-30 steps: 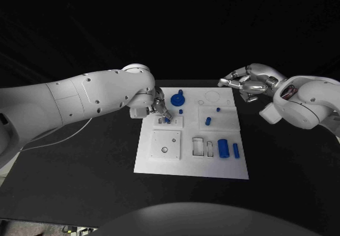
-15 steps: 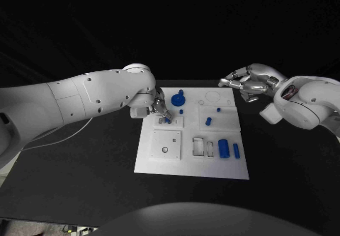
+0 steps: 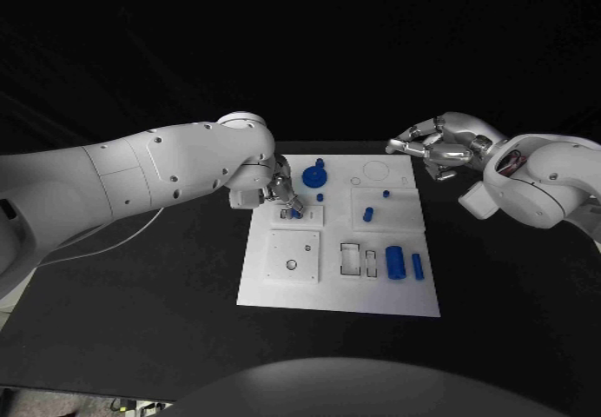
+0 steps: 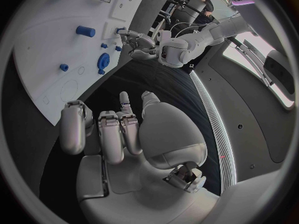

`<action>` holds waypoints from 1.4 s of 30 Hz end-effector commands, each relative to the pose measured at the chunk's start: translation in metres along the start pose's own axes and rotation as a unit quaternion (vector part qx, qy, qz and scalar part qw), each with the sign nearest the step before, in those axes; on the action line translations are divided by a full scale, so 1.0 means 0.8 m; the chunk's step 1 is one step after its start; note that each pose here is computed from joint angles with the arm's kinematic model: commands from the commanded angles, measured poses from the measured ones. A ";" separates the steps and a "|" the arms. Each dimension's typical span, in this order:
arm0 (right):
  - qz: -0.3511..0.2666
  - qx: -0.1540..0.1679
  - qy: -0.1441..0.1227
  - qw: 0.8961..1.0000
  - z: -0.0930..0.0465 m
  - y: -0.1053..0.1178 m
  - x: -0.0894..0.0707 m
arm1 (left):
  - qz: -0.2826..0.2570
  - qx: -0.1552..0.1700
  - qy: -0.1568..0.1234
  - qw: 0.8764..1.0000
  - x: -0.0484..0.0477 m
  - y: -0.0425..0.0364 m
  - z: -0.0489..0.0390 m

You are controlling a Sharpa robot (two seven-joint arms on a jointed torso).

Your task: Assemble the parts on the task board

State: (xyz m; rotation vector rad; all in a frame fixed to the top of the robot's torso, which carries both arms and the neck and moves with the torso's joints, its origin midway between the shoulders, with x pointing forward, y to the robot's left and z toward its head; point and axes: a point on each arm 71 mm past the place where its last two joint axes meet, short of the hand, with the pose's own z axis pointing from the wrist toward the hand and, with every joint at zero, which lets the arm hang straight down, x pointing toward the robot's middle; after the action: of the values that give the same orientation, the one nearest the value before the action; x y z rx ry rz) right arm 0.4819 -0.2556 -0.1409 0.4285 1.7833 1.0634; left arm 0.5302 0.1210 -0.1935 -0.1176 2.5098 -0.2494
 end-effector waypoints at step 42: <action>0.000 -0.002 0.008 1.000 0.001 -0.002 0.003 | 0.004 -0.051 0.014 0.999 0.001 0.0042 0.004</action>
State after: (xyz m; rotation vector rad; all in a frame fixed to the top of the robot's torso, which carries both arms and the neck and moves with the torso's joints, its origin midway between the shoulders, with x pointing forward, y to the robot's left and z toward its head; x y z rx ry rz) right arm 0.4826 -0.2559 -0.1431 0.4316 1.7863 1.0610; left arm 0.5327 0.1183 -0.1955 -0.1173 2.5239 -0.2458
